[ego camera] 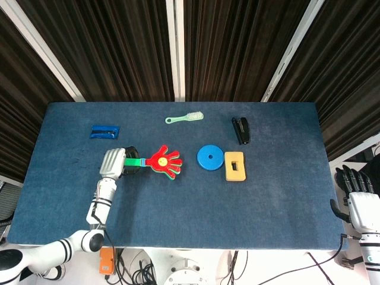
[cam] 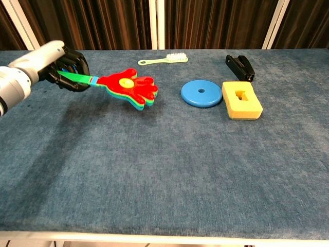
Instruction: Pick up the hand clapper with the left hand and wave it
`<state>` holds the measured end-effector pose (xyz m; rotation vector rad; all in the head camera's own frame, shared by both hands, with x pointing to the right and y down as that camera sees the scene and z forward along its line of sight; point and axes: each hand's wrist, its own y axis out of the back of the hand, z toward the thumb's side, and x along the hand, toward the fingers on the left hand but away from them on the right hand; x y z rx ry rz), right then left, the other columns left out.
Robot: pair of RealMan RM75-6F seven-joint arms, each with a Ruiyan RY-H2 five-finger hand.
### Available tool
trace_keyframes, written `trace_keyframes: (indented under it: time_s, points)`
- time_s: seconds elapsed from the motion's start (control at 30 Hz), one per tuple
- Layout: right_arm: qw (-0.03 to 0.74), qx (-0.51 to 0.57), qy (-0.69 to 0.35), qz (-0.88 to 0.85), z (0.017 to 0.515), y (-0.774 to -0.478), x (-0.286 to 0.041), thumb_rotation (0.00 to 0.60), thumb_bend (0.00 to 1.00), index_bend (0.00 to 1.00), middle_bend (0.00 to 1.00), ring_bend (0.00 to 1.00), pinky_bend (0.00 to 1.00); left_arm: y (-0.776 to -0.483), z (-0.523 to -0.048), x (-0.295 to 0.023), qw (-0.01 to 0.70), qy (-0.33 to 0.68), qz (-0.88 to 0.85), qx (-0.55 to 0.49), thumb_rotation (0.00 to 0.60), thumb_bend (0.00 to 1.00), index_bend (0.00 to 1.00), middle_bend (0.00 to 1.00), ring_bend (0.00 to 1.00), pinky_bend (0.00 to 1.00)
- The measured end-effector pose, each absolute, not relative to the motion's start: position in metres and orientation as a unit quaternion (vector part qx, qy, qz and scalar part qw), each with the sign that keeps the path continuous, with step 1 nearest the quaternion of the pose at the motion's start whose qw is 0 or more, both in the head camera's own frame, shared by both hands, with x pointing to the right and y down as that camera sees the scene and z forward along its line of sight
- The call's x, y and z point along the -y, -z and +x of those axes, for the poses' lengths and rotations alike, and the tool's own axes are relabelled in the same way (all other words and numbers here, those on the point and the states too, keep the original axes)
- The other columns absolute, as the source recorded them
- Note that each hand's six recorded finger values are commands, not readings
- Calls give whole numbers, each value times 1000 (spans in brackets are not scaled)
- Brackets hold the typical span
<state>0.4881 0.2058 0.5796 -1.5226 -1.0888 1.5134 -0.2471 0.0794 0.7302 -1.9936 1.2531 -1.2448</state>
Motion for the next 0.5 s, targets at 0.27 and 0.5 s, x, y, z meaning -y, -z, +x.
trace_keyframes:
  time_s: [0.27,0.5]
  points:
    - [359,420,-587,-591,486,-580,-205,600,311,0,0,0,0,-715,-254,-72,226,411,-720,-511,600,284,541,593,751,946]
    - [358,420,-588,-591,486,-580,-206,600,312,0,0,0,0,-697,-263,-63,183,351,-715,-576,600,284,542,624,905,1000]
